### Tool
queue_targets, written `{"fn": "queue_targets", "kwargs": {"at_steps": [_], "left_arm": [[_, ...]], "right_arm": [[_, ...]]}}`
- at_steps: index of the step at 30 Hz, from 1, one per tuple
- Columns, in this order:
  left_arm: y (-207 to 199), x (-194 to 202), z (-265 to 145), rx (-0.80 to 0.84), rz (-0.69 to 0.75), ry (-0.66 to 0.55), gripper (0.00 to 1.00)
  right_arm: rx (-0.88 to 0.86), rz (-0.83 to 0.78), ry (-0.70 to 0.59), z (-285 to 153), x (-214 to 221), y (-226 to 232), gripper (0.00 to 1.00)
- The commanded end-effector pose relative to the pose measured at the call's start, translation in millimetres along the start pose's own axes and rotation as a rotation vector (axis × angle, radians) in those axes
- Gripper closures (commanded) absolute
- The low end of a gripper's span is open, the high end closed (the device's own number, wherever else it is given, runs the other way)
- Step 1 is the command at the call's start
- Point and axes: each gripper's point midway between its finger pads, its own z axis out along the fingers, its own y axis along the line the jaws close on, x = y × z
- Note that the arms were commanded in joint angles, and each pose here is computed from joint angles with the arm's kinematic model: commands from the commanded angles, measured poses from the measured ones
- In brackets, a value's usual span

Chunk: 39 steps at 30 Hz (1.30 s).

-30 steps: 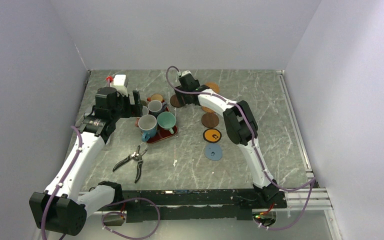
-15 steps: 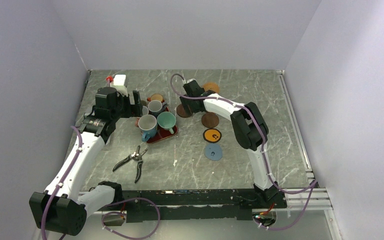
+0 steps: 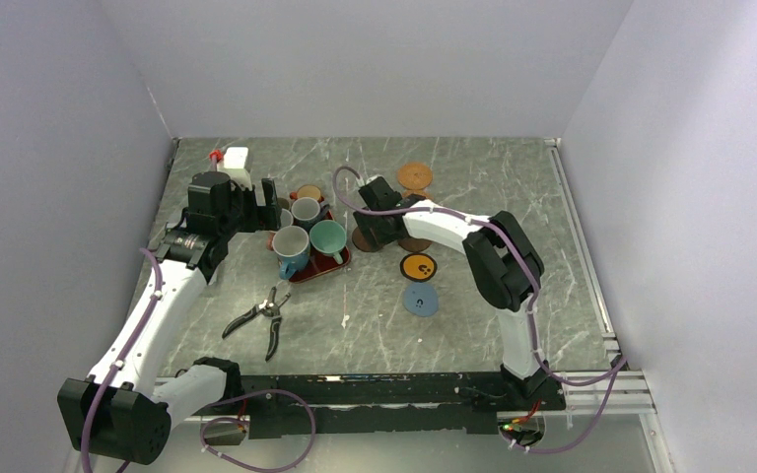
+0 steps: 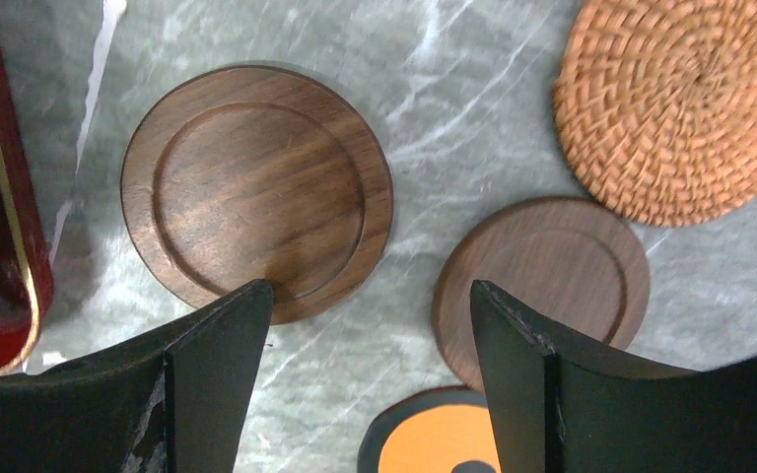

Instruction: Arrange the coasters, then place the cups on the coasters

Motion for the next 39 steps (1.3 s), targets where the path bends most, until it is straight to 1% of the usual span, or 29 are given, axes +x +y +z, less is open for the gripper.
{"fn": "queue_targets", "kwargs": {"at_steps": [1,11,18,24,31,39], "left_arm": [[-6,-16,-5,0.024,-0.001,-0.05,0.06],[-6,-16,-4,0.025,-0.002,-0.048,0.06],[-6,-16,-6,0.026,-0.002,-0.052,0.06],[-6,-19,-8,0.022,-0.002,-0.06,0.06],[-6,-19,-10,0.023,-0.007,-0.065,0.06],[-7,-21,-11,0.029,-0.005,-0.075,0.06]], "right_arm": [[-0.033,-0.008,0.074,-17,32,6,0.22],[-0.159,0.001,0.112,-47,66,34,0.23],[-0.188,0.003,0.169,-63,100,49,0.23],[-0.224,0.015,0.183,-89,123,63,0.24],[-0.228,0.035,0.223,-114,156,71,0.24],[-0.256,0.032,0.218,-143,175,83,0.24]]}}
